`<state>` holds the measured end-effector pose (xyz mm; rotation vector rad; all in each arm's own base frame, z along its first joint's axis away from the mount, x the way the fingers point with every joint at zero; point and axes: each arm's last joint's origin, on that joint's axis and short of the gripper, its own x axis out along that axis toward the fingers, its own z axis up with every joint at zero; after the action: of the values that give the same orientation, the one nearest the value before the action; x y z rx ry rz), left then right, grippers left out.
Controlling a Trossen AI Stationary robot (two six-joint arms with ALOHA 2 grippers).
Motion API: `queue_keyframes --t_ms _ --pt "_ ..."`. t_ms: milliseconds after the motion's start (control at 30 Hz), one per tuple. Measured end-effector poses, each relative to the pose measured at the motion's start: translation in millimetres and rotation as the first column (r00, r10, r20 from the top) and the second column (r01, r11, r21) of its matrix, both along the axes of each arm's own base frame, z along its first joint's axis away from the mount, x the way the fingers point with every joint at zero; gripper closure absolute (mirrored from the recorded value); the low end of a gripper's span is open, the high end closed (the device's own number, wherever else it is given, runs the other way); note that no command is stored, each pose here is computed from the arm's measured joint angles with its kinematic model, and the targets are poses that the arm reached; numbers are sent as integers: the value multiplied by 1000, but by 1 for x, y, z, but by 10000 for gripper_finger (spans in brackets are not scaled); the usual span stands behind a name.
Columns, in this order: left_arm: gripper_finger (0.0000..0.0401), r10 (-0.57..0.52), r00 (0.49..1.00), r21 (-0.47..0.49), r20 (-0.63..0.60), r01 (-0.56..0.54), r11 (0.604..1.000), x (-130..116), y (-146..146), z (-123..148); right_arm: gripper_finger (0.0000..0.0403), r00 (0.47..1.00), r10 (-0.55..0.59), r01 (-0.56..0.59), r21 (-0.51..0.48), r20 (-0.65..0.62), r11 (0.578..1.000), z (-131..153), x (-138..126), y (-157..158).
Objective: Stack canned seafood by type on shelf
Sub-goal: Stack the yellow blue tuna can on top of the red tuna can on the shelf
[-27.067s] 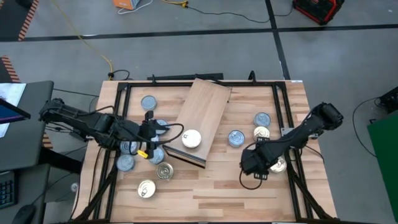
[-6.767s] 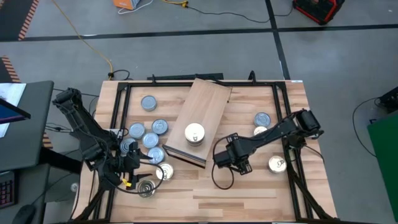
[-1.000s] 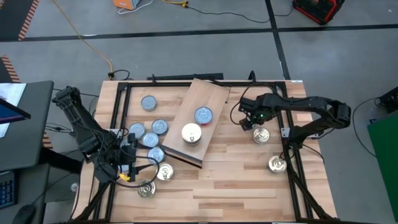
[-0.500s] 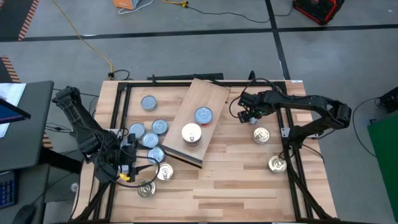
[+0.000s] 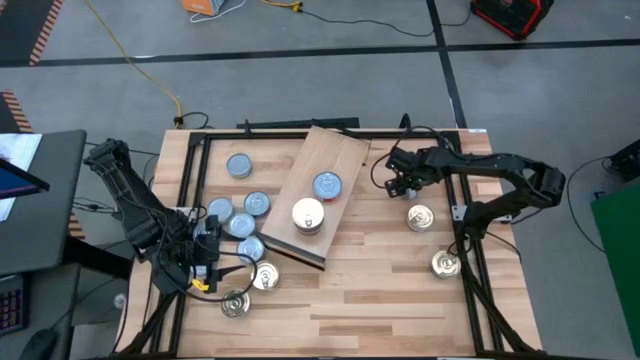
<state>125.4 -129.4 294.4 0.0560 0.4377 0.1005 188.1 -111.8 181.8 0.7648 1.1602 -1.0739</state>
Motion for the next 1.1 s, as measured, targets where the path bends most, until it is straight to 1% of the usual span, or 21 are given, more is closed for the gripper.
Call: queue_keyframes --t_ms 67,167,333,433,467,567,700,767,833,900,1000,1067,1100 --pt "104 3 1000 0 2 -3 1000 0 0 0 117 1000 14 -14 -11 12 1000 0 1 -2" --pt "104 2 1000 -3 0 -2 1000 0 0 0 139 999 43 -43 -5 -5 999 0 0 -3" --pt "104 0 1000 -4 -1 0 1000 0 0 0 193 994 105 -104 106 -13 989 4 -3 3" --pt "104 7 1000 5 5 -7 1000 0 0 0 232 989 146 -146 133 12 980 14 3 5" --pt "104 11 1000 7 8 -11 1000 0 0 0 238 987 159 -161 136 24 978 17 5 7" --pt "104 14 1000 2 9 -14 1000 0 0 0 238 974 206 -218 148 91 965 31 16 11" --pt "104 4 1000 -35 -4 -4 999 0 0 0 238 948 286 -306 151 141 940 57 29 21" --pt "104 -3 1000 -43 -10 2 999 0 -1 0 233 927 332 -358 153 172 921 69 35 27" --pt "104 -6 1000 -46 -13 6 999 0 -1 0 220 900 371 -409 154 227 899 83 41 32" --pt "104 -9 1000 -43 -14 8 999 0 -1 0 211 870 407 -456 136 279 880 96 47 36" --pt "104 -12 1000 -32 -13 11 999 0 -1 0 222 822 452 -513 104 347 852 112 53 40" --pt "104 -12 1000 -30 -13 12 999 0 -1 0 235 773 480 -554 71 415 830 125 59 42" --pt "104 -12 1000 -30 -13 12 999 0 -1 0 236 746 494 -573 52 447 818 133 62 42"
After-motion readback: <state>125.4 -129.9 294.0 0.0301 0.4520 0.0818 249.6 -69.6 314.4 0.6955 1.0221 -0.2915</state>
